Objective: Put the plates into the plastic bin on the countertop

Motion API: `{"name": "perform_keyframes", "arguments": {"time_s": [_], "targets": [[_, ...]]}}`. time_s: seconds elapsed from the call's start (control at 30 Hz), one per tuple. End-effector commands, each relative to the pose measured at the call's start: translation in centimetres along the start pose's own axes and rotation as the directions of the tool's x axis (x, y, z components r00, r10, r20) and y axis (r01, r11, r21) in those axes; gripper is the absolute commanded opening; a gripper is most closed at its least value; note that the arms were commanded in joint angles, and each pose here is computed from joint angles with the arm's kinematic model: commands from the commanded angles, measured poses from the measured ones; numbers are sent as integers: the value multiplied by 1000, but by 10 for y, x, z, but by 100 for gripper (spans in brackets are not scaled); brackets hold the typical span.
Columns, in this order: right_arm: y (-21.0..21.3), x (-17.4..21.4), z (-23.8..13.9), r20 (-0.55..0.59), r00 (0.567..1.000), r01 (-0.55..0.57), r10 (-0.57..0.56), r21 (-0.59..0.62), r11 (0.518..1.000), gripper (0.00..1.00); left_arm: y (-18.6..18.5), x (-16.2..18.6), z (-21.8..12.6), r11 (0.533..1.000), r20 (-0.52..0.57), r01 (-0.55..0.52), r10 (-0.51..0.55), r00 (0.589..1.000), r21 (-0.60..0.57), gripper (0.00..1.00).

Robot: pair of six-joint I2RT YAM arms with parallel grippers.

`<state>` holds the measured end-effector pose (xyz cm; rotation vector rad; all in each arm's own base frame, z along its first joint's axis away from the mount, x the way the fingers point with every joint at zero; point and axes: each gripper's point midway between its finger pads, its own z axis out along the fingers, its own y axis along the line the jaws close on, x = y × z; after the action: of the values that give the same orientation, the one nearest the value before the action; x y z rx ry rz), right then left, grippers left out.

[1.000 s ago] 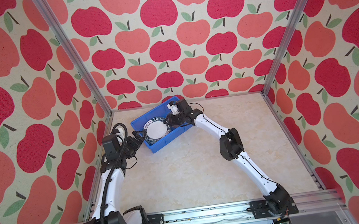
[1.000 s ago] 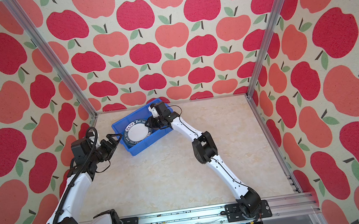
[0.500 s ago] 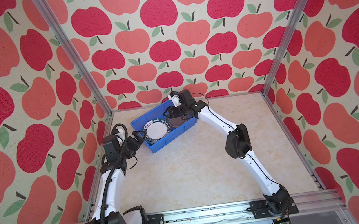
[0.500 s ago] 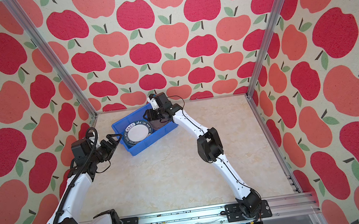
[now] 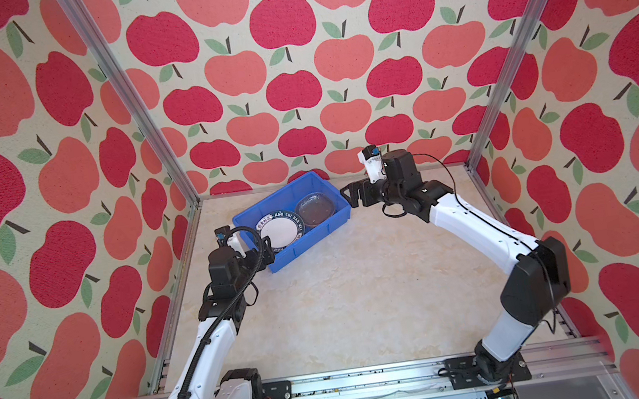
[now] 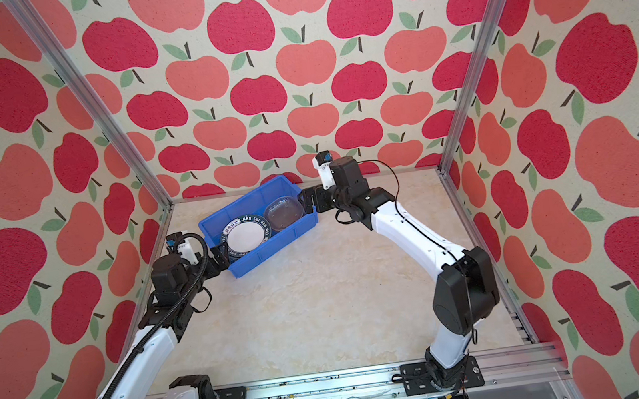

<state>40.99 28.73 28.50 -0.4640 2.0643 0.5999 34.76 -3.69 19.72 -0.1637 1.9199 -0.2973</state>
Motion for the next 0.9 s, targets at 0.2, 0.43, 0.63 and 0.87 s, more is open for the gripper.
{"name": "perform_keyframes", "arguments": {"time_s": [0.2,0.43,0.63,0.87], "targets": [[-92,66,-39,-21,986,157,-163,411,898,100,86,-6,-8,932,197,-75,153,968,-353,99],[-89,81,-25,-86,986,162,-140,370,915,100,132,27,16,908,106,-66,120,987,-413,99],[-92,90,-22,-88,987,159,-136,365,917,99,127,54,40,953,125,-91,132,983,-290,99],[-99,108,-35,-58,982,187,-179,392,901,100,112,65,67,975,37,-150,158,987,-167,99]]}}
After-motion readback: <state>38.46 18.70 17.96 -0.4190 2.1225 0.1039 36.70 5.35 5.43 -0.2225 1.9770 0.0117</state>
